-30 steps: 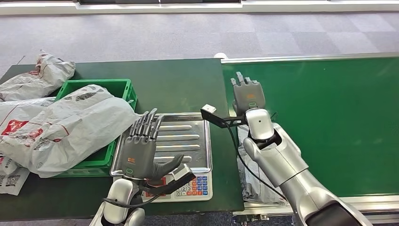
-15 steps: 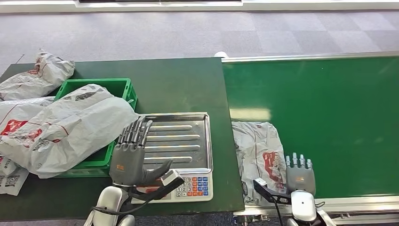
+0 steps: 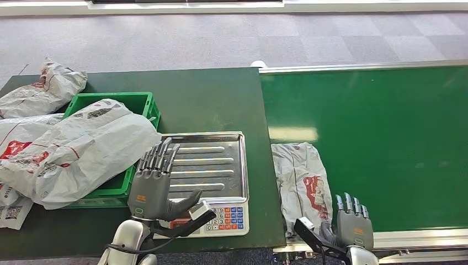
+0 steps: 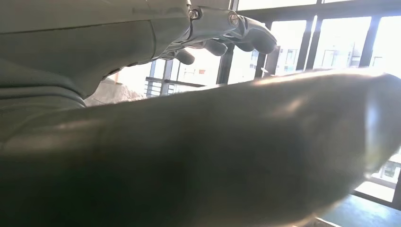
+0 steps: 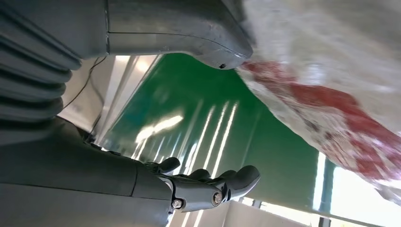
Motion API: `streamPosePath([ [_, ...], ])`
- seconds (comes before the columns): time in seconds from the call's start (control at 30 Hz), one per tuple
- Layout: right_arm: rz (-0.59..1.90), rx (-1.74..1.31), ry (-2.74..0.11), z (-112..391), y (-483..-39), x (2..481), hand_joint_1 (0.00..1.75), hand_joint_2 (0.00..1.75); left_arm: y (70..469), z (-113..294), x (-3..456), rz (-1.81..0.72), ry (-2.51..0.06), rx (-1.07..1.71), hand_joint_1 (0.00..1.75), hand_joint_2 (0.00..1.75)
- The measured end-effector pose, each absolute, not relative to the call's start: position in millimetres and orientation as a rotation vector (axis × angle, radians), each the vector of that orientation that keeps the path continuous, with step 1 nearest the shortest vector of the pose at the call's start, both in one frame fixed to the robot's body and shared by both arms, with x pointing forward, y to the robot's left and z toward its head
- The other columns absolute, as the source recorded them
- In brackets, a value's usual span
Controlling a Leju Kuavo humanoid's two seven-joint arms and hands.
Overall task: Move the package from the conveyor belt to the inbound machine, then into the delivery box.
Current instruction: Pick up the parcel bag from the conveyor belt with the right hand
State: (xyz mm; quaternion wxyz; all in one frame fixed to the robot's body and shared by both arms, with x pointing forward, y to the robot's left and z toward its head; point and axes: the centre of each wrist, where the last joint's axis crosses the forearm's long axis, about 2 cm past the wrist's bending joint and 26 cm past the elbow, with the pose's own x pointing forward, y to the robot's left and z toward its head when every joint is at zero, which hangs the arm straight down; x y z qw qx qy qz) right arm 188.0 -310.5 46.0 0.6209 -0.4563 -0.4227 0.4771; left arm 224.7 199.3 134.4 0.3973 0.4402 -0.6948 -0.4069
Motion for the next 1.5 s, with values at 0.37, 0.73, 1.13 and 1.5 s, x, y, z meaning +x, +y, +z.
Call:
streamPosePath([
  [0.37, 0.58, -0.235, -1.458, 72.4, -291.1, 207.2, 0.0, 1.75, 200.3, 136.4, 224.4, -1.025, -1.765, 1.129, 0.0, 0.0],
  [0.73, 0.532, -0.287, -1.465, 78.4, -296.5, 218.4, 0.0, 1.75, 200.7, 136.7, 225.0, -1.029, -1.773, 1.113, 0.0, 0.0],
  [1.13, 0.717, -0.712, -1.045, 44.9, -290.8, 210.9, 0.0, 0.44, 192.8, 140.9, 228.8, -1.046, -1.78, 1.042, 0.0, 0.0],
  [1.5, 0.807, -0.765, -1.04, -5.5, -269.0, 214.4, 0.0, 0.0, 186.7, 139.2, 227.0, -1.049, -1.784, 1.019, 0.0, 0.0],
])
